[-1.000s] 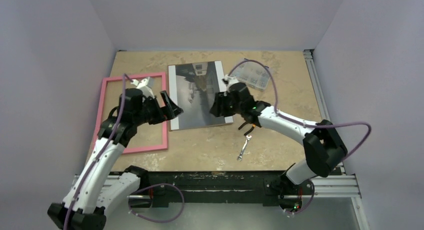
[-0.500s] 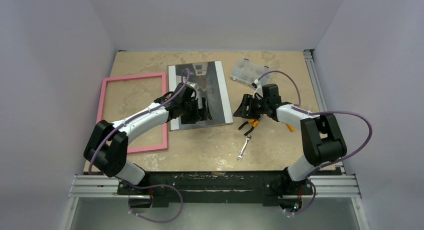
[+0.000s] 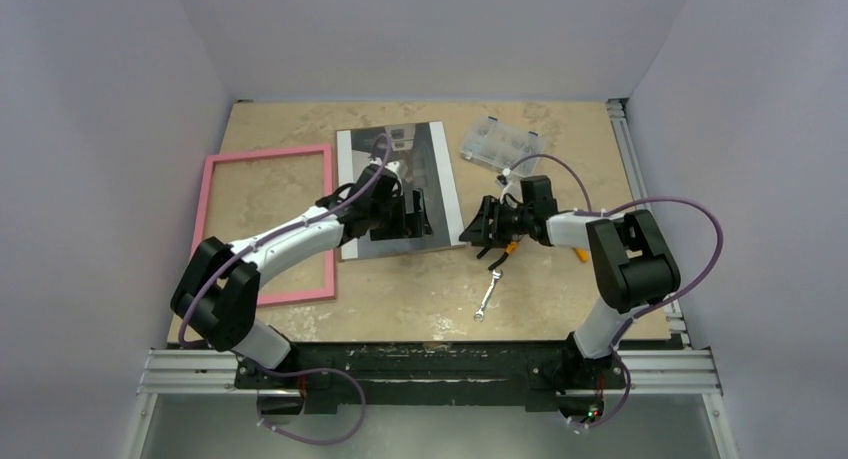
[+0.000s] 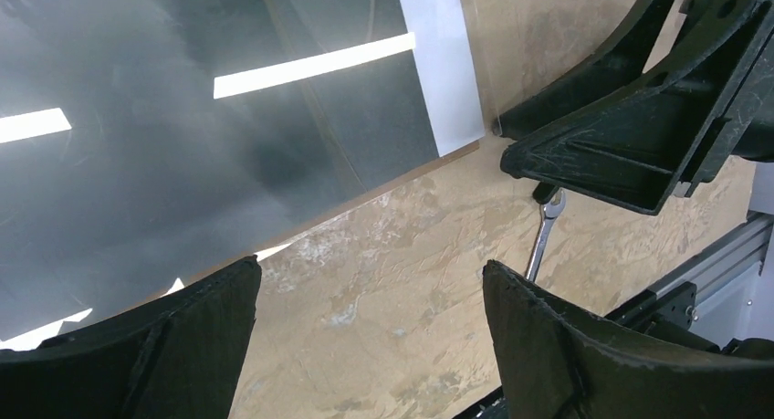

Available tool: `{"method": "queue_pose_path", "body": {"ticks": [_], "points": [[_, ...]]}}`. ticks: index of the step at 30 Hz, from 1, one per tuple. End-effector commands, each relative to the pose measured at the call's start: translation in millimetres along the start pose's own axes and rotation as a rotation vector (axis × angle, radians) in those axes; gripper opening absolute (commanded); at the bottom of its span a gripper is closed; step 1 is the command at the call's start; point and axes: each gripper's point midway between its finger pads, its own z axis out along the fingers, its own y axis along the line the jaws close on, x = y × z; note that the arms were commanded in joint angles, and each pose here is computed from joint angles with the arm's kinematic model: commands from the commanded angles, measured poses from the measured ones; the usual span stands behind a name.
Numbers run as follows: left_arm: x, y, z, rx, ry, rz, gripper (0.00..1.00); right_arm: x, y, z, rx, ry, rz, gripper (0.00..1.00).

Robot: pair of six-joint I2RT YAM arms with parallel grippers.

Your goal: Take the photo out of the frame

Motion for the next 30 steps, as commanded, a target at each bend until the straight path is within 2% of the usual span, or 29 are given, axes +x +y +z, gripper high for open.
{"method": "queue_pose_path", "body": {"ticks": [1, 8, 13, 20, 30], "points": [[-23.3, -22.2, -10.8, 0.049, -0.114, 0.098, 0.88, -7.0, 20.7, -2.6, -0.125, -0.014, -0.004, 0.5], [-24.0, -27.8, -11.3, 0.042, -0.153, 0.17, 0.88, -8.4, 26.1, -7.4, -0.146, -0.027, -0.012, 0.46], [-25.2, -28.1, -8.7, -0.022, -0.213, 0.27, 0.89, -10.3, 36.4, -14.0, -0.176, -0.04, -0.03, 0.41], [-19.6, -39.1, 2.6, -0.173, -0.286, 0.543, 0.85, -10.0, 47.2, -16.2, -0.232, -0.029, -0.019, 0.3], [-2.9, -56.3, 30.6, -0.378, -0.35, 0.907, 0.78, -11.1, 53.2, -18.2, -0.257, -0.025, -0.015, 0.29]]}}
